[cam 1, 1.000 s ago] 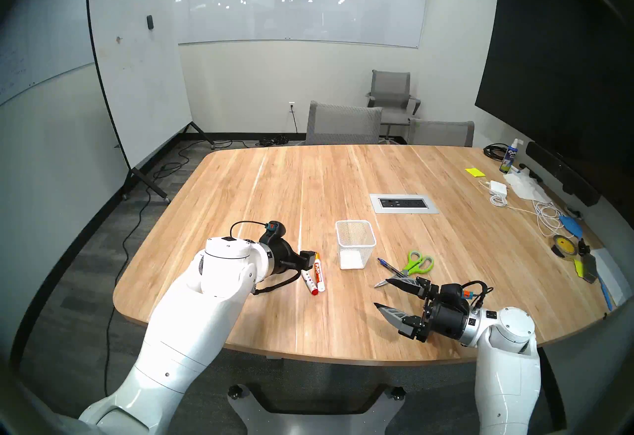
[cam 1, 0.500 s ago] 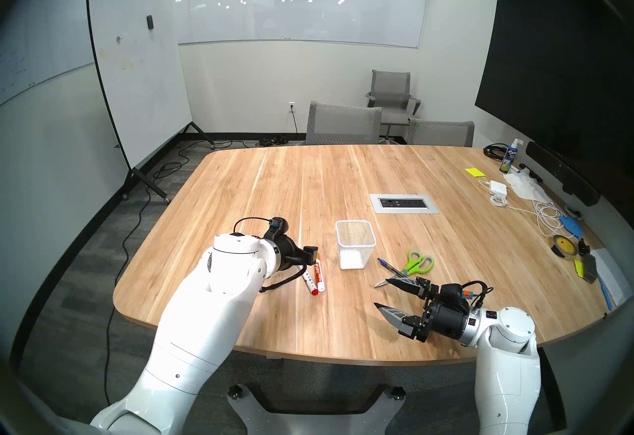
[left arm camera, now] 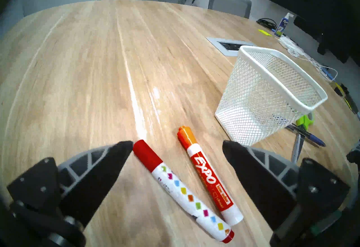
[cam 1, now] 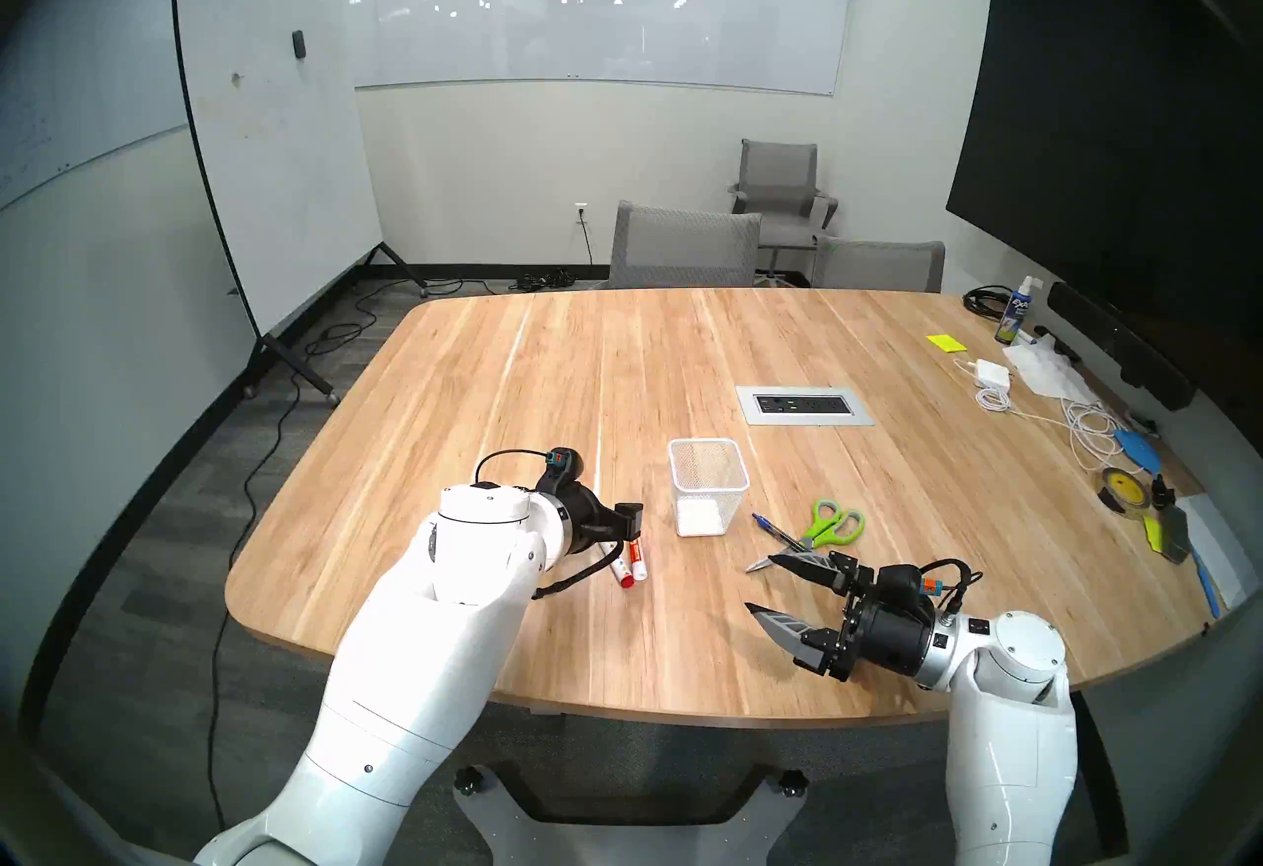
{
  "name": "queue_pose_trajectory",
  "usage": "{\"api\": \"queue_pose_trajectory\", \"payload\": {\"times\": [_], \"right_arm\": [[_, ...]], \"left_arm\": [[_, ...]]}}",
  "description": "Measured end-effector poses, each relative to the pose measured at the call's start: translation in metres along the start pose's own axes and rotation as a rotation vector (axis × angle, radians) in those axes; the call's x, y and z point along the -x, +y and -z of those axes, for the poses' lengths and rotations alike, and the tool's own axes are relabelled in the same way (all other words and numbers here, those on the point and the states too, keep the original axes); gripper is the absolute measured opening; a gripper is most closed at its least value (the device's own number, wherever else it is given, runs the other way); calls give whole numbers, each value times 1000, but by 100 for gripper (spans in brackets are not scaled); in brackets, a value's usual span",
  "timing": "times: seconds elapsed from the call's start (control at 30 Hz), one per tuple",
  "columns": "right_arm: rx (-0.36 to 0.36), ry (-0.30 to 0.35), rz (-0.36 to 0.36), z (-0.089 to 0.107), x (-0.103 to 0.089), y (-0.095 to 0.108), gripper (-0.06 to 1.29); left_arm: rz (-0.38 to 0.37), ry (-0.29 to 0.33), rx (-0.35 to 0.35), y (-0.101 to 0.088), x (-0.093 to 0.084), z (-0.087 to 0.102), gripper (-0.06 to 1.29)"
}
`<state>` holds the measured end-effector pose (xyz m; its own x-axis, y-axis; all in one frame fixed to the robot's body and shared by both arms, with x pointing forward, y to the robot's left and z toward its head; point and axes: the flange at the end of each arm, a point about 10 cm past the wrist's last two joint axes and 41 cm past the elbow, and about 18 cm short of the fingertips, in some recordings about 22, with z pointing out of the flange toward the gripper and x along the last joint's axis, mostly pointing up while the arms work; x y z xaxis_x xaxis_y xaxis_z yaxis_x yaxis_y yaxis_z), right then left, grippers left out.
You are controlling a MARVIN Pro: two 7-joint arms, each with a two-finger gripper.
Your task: Place the pen, the marker, and the scissors into the pen holder
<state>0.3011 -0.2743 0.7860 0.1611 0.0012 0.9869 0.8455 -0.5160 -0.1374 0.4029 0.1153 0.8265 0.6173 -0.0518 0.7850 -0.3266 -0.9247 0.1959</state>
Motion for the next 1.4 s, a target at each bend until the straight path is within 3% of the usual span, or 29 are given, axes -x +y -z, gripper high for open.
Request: {"api": "queue_pose_trajectory", "payload": {"times": [0.83, 1.03, 1.4], "right_arm": [[0, 0, 0, 0, 0, 0, 124], [0, 0, 0, 0, 0, 0, 124], [0, 0, 0, 0, 0, 0, 124]], "left_arm": [[37, -40, -35, -3, 18, -4, 125], [15, -96, -47, 1, 23, -9, 125], [-27, -127, -82, 4, 16, -9, 125]]}}
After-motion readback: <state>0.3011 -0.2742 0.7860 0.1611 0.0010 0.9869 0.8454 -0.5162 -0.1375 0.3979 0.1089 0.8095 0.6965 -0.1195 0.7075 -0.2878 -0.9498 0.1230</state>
